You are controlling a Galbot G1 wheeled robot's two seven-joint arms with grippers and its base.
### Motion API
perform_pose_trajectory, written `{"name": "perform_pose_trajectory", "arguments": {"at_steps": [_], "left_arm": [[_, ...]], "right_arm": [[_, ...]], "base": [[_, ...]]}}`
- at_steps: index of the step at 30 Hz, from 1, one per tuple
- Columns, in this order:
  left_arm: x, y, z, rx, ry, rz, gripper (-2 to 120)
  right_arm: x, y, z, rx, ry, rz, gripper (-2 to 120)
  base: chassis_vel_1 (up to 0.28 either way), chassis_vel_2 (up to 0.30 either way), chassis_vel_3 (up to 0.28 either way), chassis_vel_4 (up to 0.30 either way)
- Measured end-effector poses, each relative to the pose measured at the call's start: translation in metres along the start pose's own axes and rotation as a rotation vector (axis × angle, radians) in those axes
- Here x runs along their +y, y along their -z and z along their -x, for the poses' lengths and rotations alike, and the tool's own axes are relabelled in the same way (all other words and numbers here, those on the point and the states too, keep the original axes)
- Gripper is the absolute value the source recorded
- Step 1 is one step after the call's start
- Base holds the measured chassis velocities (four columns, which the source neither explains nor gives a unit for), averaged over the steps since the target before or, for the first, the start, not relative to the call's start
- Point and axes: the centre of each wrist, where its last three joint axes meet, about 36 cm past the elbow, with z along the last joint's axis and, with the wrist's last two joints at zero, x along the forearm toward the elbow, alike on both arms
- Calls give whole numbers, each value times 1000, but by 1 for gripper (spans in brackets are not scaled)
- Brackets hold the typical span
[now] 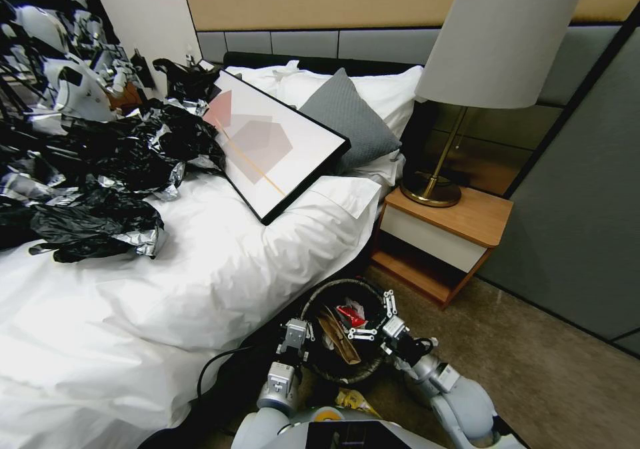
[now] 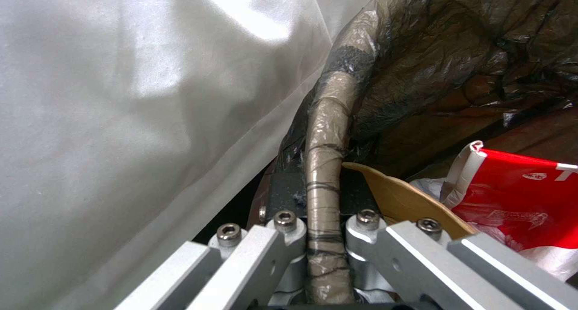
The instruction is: Pick up the trash bin, then pick up the garbage from the floor and place it into the trash bin.
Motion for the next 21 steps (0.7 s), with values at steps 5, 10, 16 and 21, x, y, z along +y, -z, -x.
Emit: {"name": "perform_pose_trajectory", "arguments": {"at_steps": [5,10,16,21], "left_arm": [[0,0,0,-3,0,0,1],[0,0,0,-4,0,-1,1],[0,0,0,-3,0,-1,1],[0,0,-1,-3,0,-1,1]], "right_arm": [[3,10,-3,-49,-186,1,100],[18,-2,-22,-27,-354,40,100],[22,-25,-41,10,-392,37,100],[24,-32,-43,18,-385,41,100]], "base": [[0,0,0,0],[0,0,0,0],[0,0,0,0],[0,0,0,0]]}}
